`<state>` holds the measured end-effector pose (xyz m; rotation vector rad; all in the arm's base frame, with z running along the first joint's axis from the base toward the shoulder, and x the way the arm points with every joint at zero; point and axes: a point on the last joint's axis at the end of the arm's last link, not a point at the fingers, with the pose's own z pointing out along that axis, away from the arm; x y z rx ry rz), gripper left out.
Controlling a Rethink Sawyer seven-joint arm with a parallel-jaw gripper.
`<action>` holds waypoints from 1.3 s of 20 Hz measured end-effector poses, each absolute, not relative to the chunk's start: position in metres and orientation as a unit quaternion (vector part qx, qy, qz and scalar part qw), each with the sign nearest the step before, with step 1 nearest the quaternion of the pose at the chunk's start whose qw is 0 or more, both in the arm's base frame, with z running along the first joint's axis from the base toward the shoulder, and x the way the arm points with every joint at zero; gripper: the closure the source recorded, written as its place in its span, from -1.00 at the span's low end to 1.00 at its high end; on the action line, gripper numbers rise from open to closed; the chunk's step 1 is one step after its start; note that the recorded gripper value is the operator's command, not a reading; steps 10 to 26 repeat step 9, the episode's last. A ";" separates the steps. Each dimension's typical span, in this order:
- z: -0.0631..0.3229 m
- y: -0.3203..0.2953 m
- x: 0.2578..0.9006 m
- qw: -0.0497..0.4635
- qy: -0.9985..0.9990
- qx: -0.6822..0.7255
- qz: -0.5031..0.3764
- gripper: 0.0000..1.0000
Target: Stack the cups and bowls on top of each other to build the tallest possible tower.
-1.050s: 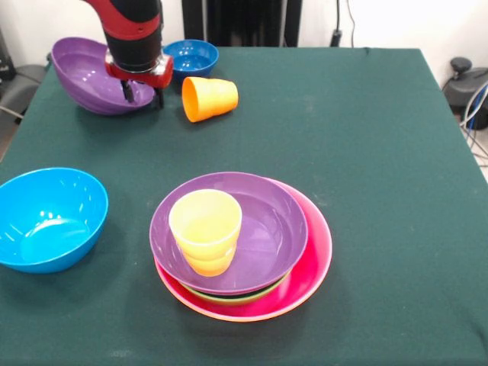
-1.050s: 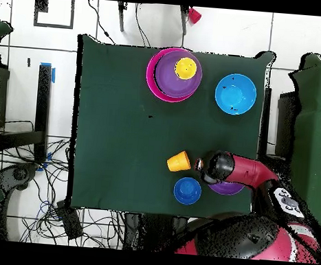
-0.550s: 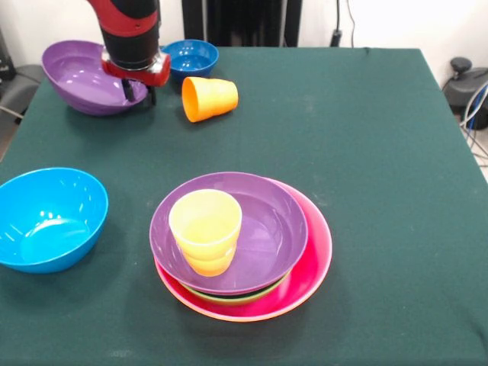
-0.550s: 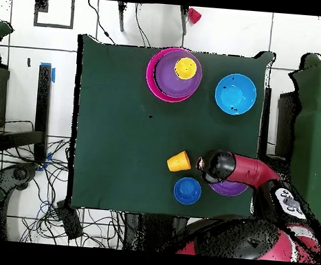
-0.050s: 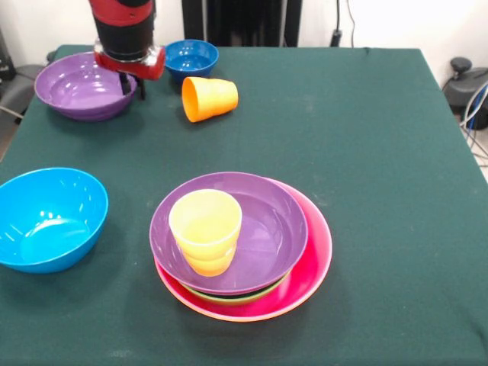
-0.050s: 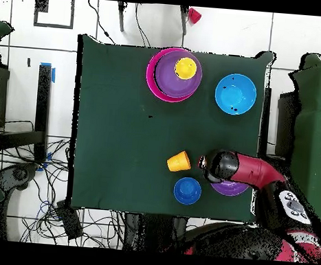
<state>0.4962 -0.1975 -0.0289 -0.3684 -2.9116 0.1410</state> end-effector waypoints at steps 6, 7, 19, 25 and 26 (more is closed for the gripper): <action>0.002 -0.195 0.514 0.100 -0.985 -0.129 0.056 1.00; 0.006 -0.192 0.516 0.103 -0.985 -0.128 0.057 1.00; 0.015 -0.185 0.522 0.106 -0.985 -0.123 0.059 1.00; 0.015 -0.185 0.522 0.106 -0.985 -0.123 0.059 1.00; 0.015 -0.185 0.522 0.106 -0.985 -0.123 0.059 1.00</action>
